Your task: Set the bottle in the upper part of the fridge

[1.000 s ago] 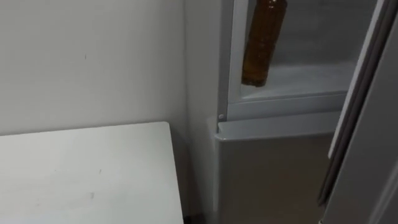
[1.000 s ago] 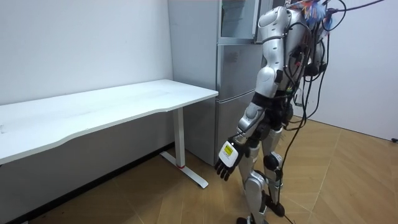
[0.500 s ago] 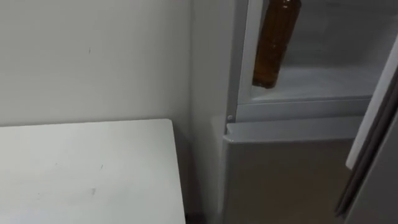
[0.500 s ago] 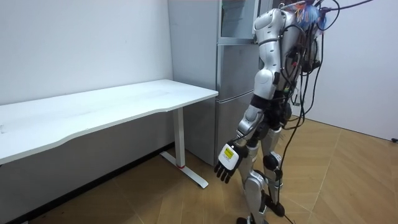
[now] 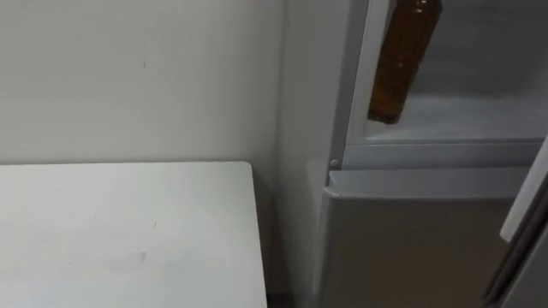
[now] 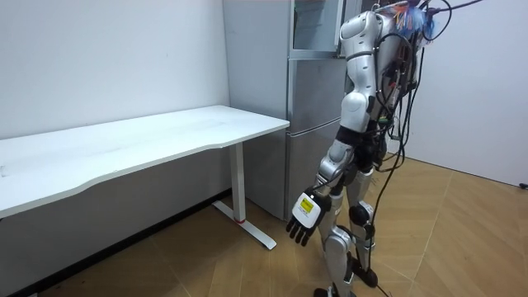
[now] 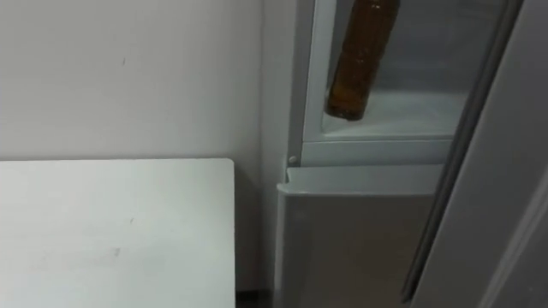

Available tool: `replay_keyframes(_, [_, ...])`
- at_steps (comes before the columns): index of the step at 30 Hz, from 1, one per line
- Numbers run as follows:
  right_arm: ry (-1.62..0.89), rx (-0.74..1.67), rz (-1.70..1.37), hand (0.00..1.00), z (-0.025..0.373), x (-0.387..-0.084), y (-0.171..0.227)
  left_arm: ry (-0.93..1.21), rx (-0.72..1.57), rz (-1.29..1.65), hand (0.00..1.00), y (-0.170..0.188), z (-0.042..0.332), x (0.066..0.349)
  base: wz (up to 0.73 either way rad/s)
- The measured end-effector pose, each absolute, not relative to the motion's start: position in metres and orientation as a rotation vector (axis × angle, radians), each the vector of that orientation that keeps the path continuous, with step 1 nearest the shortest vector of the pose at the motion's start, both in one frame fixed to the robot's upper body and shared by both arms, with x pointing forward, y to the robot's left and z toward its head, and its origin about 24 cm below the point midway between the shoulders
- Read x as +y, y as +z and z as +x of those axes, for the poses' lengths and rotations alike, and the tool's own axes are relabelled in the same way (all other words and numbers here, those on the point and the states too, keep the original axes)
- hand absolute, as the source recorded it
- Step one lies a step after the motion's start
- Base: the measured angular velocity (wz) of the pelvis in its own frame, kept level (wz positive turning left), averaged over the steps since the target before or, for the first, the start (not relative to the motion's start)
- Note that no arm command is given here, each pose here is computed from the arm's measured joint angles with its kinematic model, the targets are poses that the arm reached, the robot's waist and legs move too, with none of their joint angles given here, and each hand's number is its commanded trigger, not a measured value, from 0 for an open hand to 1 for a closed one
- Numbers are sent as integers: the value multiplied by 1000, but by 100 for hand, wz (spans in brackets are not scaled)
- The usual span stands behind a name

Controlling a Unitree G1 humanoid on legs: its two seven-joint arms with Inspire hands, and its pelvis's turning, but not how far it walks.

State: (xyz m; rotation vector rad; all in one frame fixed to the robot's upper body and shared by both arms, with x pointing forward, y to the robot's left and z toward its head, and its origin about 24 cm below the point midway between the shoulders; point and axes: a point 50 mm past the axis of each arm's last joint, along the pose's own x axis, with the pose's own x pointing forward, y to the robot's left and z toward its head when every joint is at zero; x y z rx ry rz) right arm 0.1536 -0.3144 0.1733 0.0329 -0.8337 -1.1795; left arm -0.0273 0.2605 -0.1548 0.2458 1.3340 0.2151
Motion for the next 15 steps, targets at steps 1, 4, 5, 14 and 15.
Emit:
replay_keyframes(1, [-1172,-848,38,0,156,-313,176,213,1333,247,0,-155,-27,260,0])
replay_keyframes(4, [-1133,-869,70,0,164,-305,180,211,1335,245,0,-156,-23,260,0])
replay_keyframes(5, [-1114,-870,78,0,165,-302,180,212,1339,241,0,-157,-21,260,0])
replay_keyframes(14, [-1060,-883,110,0,171,-292,183,199,1358,240,0,-159,-20,258,0])
replay_keyframes(15, [-1050,-885,116,0,173,-290,184,199,1358,240,0,-159,-20,258,0])
